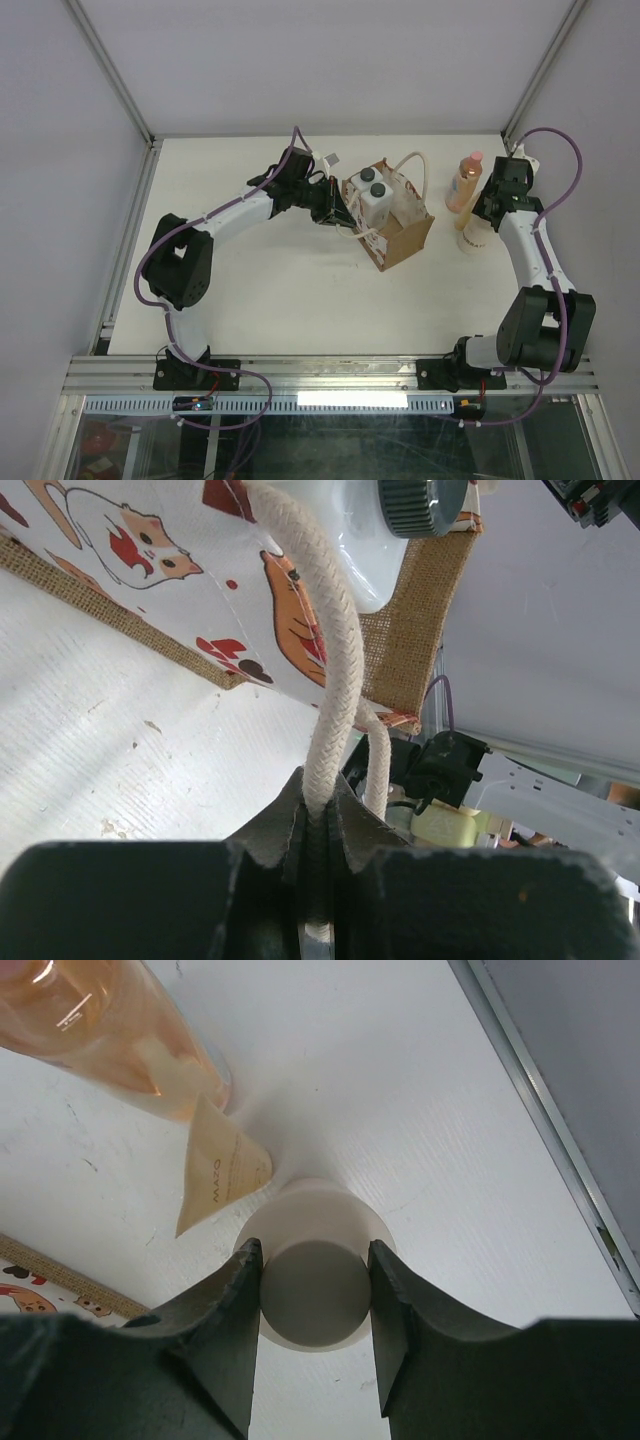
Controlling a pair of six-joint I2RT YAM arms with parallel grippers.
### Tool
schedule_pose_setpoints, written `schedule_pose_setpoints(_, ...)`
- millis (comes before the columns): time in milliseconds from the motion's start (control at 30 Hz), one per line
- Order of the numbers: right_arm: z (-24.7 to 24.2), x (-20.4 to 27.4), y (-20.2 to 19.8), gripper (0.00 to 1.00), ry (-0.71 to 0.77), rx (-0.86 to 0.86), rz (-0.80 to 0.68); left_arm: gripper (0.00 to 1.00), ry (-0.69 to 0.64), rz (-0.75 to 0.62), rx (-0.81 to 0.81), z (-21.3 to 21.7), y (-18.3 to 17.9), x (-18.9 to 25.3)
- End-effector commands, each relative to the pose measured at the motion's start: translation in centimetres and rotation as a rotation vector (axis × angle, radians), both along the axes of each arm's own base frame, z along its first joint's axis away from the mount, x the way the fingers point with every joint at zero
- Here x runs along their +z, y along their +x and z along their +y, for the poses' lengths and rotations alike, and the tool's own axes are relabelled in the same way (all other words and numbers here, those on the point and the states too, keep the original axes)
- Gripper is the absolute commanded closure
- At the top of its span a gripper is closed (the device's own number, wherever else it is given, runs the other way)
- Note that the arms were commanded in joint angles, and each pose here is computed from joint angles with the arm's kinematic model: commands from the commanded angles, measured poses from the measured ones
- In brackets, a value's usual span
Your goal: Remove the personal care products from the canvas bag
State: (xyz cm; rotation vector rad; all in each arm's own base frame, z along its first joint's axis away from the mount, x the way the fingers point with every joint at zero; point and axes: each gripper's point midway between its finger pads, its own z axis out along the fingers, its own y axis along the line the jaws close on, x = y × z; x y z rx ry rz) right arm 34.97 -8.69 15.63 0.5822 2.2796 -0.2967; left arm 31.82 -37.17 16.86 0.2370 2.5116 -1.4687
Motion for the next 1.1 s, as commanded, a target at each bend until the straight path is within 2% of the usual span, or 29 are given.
schedule_pose_setpoints(0, -0.2, 2.4, 2.2, 1.0, -0.011, 0.013, -0.124, 1.0, -0.045, -0.056, -0.026, -0.6, 0.6, 2.0)
schedule_pose_setpoints(33, 0.0, 2.2, 2.2, 1.0, -0.007, 0.029, -0.114, 1.0, -0.046, -0.059, -0.026, -0.6, 0.7, 2.1)
schedule_pose_setpoints(67, 0.1, 2.1, 2.1, 0.95, -0.007, 0.034, -0.103, 1.0, -0.045, -0.059, -0.025, -0.6, 0.7, 2.1)
schedule_pose_setpoints(233, 0.3, 2.9, 1.6, 0.6, 0.0, 0.035, -0.093, 1.0, -0.049, -0.065, -0.022, -0.6, 0.7, 2.4)
schedule_pose_setpoints(367, 0.2, 4.0, 1.0, 0.43, -0.007, 0.036, -0.085, 1.0, -0.049, -0.061, -0.021, -0.7, 0.8, 2.4)
schedule_pose_setpoints(500, 0.4, 5.8, 0.3, 0.37, -0.012, 0.05, -0.094, 1.0, -0.047, -0.065, -0.014, -0.6, 0.8, 2.5)
schedule_pose_setpoints(633, 2.0, 8.1, -0.7, 0.36, 0.006, 0.106, -0.147, 1.0, -0.043, -0.071, -0.005, -0.5, 0.8, 2.6)
schedule_pose_setpoints(800, 9.1, 11.1, -2.0, 0.34, 0.098, 0.415, -0.273, 1.0, -0.036, -0.073, 0.01, -0.2, 0.6, 2.7)
schedule_pose_setpoints(833, 10.5, 11.5, -2.4, 0.31, 0.121, 0.471, -0.287, 1.0, -0.036, -0.071, 0.013, -0.2, 0.6, 2.6)
schedule_pose_setpoints(933, 14.6, 12.1, -3.7, 0.24, 0.199, 0.642, -0.306, 1.0, -0.036, -0.07, 0.017, 0.0, 0.3, 2.7)
schedule_pose_setpoints(1067, 20.3, 12.1, -5.3, 0.22, 0.304, 0.899, -0.291, 1.0, -0.032, -0.07, 0.031, 0.1, 0.5, 2.7)
